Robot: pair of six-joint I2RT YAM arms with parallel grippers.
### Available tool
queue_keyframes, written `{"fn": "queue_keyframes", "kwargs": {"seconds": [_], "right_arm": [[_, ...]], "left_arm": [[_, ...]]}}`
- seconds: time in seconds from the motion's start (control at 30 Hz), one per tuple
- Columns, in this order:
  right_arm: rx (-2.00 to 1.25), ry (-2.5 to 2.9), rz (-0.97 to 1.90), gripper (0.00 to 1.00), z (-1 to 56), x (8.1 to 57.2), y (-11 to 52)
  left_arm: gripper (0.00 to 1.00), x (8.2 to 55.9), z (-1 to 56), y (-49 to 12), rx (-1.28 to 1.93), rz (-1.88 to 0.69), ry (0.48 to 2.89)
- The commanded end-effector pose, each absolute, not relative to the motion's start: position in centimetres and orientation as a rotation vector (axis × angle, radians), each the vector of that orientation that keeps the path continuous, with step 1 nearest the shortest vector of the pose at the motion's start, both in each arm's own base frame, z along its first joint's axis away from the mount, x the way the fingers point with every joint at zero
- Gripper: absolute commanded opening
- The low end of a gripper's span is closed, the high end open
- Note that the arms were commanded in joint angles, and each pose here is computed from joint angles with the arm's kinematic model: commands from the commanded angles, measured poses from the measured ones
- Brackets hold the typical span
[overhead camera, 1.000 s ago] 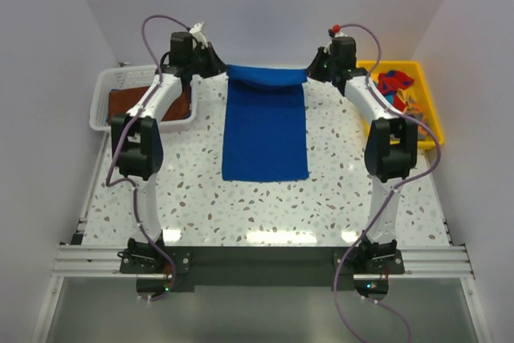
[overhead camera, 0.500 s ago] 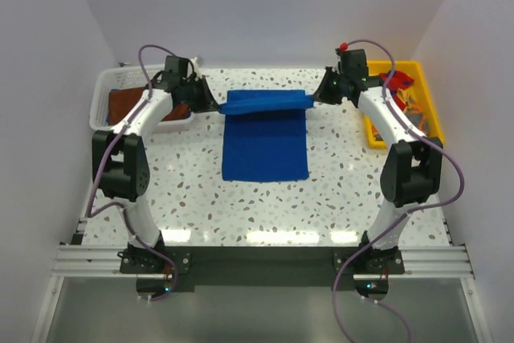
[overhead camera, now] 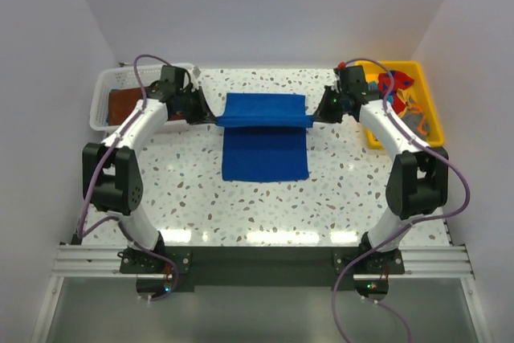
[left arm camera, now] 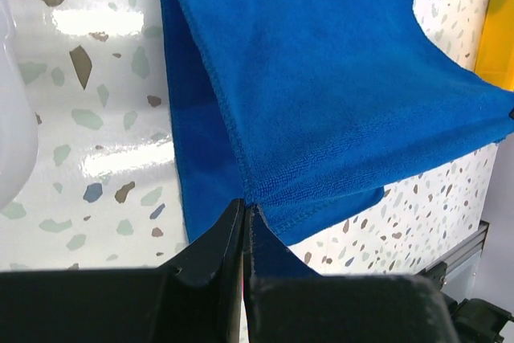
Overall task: Fold and stack the towels
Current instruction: Fold the towel
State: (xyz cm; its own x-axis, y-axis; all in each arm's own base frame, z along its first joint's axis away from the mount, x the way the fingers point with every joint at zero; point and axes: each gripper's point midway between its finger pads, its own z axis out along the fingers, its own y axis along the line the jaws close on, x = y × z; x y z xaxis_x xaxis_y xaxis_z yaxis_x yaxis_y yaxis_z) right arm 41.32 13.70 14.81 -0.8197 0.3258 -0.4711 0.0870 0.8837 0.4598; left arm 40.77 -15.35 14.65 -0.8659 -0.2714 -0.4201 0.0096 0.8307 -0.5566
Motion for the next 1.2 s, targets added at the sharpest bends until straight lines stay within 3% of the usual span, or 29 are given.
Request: {"fn": "queue_keyframes", "kwargs": {"seconds": [0.0, 0.17, 0.5, 0.8, 1.17], "right_arm": [[0.275, 2.437, 0.592, 0.00, 18.1, 40.7, 13.7], [0.242, 2.470, 0.613, 0.00, 17.6, 38.1, 14.3], [0.163, 2.671, 0.565, 0.00, 9.2, 31.6, 15.8], [0.165, 2.738, 0.433, 0.00, 4.3, 30.7, 14.2], [0.166, 2.748, 0.405, 0.00, 4.3, 31.2, 14.0]], "left_arm": [[0.00, 39.8, 17.6, -15.0, -0.155, -0.731, 2.472], [0.00, 36.9, 17.6, -15.7, -0.142, -0.714, 2.483], [0.00, 30.1, 10.0, -16.0, -0.188, -0.664, 2.604], [0.00, 27.4, 4.0, -16.6, -0.196, -0.645, 2.711], [0.00, 27.0, 2.1, -16.5, -0.197, -0.595, 2.740]]}}
